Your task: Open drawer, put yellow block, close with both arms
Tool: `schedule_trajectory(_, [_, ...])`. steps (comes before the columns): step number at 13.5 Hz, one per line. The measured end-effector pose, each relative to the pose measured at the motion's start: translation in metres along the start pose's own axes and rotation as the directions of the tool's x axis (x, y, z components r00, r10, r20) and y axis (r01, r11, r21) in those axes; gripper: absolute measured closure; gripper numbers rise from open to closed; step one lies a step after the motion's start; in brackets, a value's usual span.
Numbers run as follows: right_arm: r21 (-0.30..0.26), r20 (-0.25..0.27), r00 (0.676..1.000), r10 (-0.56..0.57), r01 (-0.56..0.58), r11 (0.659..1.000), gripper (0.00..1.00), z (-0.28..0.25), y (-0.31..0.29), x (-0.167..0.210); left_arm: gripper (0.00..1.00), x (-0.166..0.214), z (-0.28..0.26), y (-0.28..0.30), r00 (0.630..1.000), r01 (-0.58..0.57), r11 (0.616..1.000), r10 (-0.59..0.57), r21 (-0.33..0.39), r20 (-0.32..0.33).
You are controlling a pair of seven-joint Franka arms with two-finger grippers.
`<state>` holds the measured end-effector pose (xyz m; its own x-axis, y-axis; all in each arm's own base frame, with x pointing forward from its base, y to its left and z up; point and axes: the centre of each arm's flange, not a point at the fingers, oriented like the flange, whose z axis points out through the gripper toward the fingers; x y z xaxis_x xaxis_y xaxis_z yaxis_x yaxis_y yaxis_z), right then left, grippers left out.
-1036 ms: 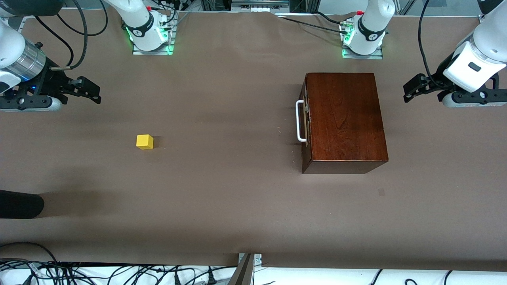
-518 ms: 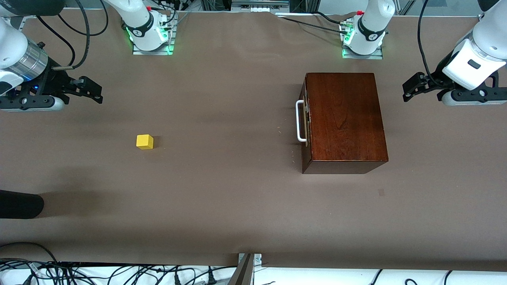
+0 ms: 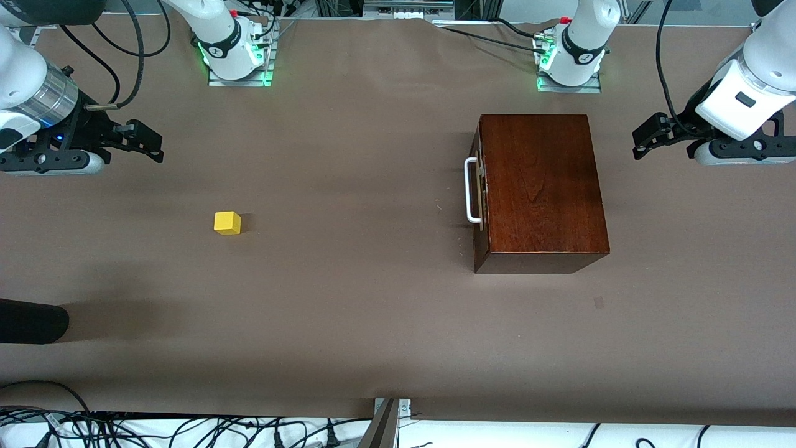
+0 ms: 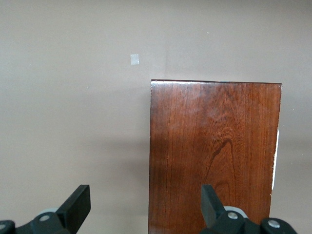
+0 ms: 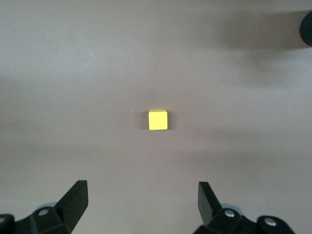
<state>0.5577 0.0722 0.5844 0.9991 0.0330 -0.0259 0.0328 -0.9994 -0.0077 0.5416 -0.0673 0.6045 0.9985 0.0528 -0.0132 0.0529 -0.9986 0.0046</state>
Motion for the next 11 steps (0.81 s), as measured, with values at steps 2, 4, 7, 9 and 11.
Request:
schedule_trajectory(2, [0.0, 0.002, 1.0, -0.002, 0.002, 1.0, 0.0, 0.0011, -0.0015, 0.0004, 0.0, 0.0, 0.0, 0.0, 1.0, 0.0, 1.0, 0.0, 0.0, 0.0])
schedule_trajectory(4, [-0.001, 0.003, 1.0, -0.005, 0.005, 1.0, 0.0, 0.0015, -0.0028, 0.0004, 0.0, 0.0, 0.0, 0.0, 1.0, 0.0, 1.0, 0.0, 0.0, 0.0])
schedule_trajectory(7, [-0.001, 0.003, 1.0, -0.007, 0.007, 1.0, 0.0, 0.0016, -0.0039, 0.0003, 0.0, 0.0, 0.0, 0.0, 1.0, 0.0, 1.0, 0.0, 0.0, 0.0])
schedule_trajectory(9, [-0.001, 0.004, 1.0, -0.008, 0.008, 1.0, 0.0, 0.0019, -0.0049, 0.0004, 0.0, 0.0, 0.0, 0.0002, 1.0, 0.0, 1.0, 0.0, 0.0, 0.0])
schedule_trajectory(11, [-0.001, 0.005, 1.0, -0.009, 0.009, 1.0, 0.0, 0.0026, -0.0053, 0.0006, 0.0, -0.0012, 0.0004, 0.0074, 1.0, -0.011, 1.0, 0.011, 0.0, 0.001])
